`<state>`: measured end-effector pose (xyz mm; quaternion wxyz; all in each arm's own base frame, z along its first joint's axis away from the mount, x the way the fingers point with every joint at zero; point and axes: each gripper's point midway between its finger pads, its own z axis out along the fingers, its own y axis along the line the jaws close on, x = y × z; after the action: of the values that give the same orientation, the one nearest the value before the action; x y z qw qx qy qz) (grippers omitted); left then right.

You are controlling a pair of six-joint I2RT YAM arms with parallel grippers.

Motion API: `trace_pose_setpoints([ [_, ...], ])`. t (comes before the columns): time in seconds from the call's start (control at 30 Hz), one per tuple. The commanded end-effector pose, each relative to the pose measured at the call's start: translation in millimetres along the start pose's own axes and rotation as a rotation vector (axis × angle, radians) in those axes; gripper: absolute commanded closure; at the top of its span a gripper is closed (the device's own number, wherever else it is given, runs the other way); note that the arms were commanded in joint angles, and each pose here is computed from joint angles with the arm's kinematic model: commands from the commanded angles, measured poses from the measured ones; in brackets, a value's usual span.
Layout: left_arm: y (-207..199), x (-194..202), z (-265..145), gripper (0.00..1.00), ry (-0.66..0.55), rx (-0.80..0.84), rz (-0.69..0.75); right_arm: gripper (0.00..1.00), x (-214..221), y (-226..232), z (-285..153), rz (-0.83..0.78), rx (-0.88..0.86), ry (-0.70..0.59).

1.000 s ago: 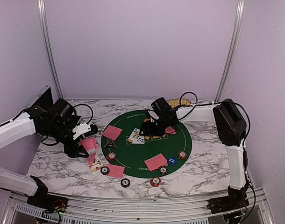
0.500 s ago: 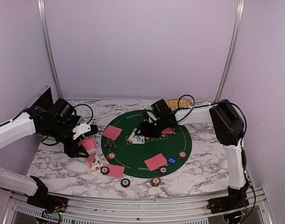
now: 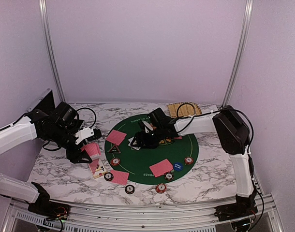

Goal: Distribute texas hold em gaming equipment

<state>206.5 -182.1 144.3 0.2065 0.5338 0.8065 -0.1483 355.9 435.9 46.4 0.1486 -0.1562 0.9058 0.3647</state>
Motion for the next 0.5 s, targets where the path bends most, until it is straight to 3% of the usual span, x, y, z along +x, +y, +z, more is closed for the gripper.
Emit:
trace_pose_setpoints([
  [0.0,0.7,-9.4,-7.8,1.00,-0.042,-0.002,-0.004,0.30,14.4,-5.3,4.5,0.040,0.013,0.045],
  [0.2,0.7,-9.0,-8.0,1.00,-0.042,-0.004,-0.003,0.24,-6.9,10.7,-28.3,0.049,-0.008,-0.032],
  [0.47,1.7,-12.7,-8.9,1.00,-0.049,-0.003,-0.002,0.03,-1.3,121.7,-47.4,0.003,-0.284,-0.012],
])
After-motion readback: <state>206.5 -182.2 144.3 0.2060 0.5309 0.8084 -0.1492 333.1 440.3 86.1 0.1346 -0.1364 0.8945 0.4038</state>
